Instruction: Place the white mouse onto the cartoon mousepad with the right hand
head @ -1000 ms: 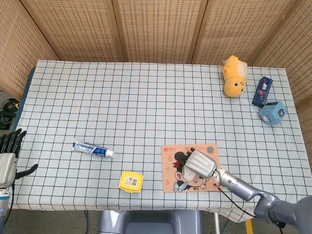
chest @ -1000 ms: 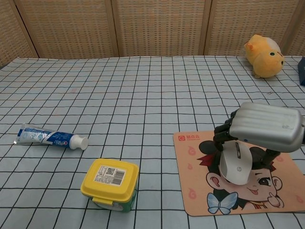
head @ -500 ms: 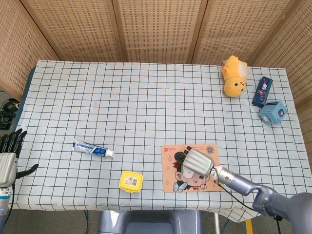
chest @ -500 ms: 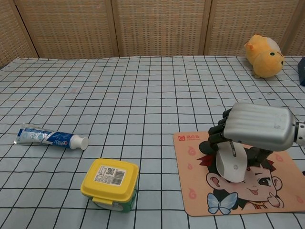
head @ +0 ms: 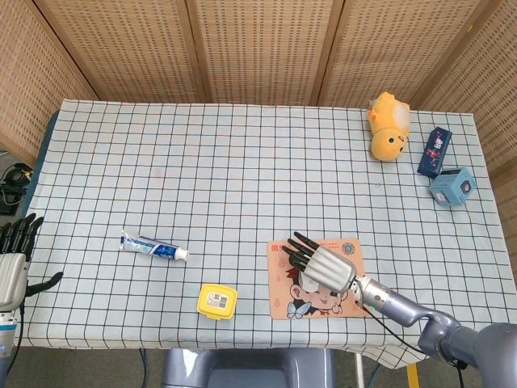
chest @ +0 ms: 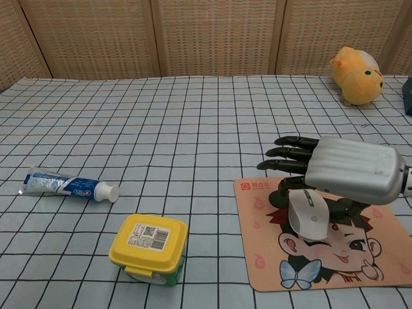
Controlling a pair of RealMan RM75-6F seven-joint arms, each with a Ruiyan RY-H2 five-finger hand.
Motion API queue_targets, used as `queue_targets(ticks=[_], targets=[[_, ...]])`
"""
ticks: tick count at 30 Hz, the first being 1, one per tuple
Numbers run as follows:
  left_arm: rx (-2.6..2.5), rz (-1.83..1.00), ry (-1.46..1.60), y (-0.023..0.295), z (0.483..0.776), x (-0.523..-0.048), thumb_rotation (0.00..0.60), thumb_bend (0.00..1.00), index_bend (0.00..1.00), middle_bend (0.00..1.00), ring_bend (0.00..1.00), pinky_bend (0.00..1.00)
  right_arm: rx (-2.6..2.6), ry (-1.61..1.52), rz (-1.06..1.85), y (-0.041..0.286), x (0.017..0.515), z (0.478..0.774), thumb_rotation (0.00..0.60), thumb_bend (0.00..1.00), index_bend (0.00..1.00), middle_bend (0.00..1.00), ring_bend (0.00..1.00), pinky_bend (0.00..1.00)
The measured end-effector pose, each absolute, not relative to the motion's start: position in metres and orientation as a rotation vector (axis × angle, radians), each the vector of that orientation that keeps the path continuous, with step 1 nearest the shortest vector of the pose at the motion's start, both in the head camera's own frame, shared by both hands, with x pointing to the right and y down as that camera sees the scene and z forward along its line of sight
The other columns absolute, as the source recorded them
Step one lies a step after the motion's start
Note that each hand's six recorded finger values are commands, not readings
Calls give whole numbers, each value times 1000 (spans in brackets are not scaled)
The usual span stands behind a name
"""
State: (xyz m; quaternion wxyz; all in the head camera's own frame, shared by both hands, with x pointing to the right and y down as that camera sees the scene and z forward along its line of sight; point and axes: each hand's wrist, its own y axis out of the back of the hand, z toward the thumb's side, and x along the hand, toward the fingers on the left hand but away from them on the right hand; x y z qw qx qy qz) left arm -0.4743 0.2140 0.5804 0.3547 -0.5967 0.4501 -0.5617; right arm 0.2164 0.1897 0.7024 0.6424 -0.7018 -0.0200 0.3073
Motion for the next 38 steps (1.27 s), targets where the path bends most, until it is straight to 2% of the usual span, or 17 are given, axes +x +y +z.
queue_targets(ticks=[4, 15, 21, 25, 31, 38], targets=[[-1542, -1449, 1165, 214, 580, -474, 600, 31, 0, 0, 0, 0, -1583, -51, 696, 191, 216, 701, 600, 144, 215, 55, 7, 0], [-1539, -1448, 1176, 214, 578, -476, 600, 31, 0, 0, 0, 0, -1469, -107, 782, 172, 235, 695, 600, 143, 216, 53, 2, 0], [-1533, -1444, 1185, 213, 576, -478, 600, 30, 0, 0, 0, 0, -1383, -250, 911, 151, 269, 679, 600, 142, 210, 8, 0, 0], [-1526, -1438, 1179, 214, 575, -476, 600, 31, 0, 0, 0, 0, -1372, -488, 1097, 140, 319, 662, 600, 142, 166, 0, 0, 0], [-1519, -1439, 1165, 216, 577, -475, 600, 30, 0, 0, 0, 0, -1416, -833, 1299, 154, 389, 645, 600, 138, 139, 0, 0, 0], [-1508, -1431, 1144, 219, 580, -472, 600, 31, 0, 0, 0, 0, -1428, -1009, 1364, 180, 423, 631, 600, 137, 124, 0, 0, 0]])
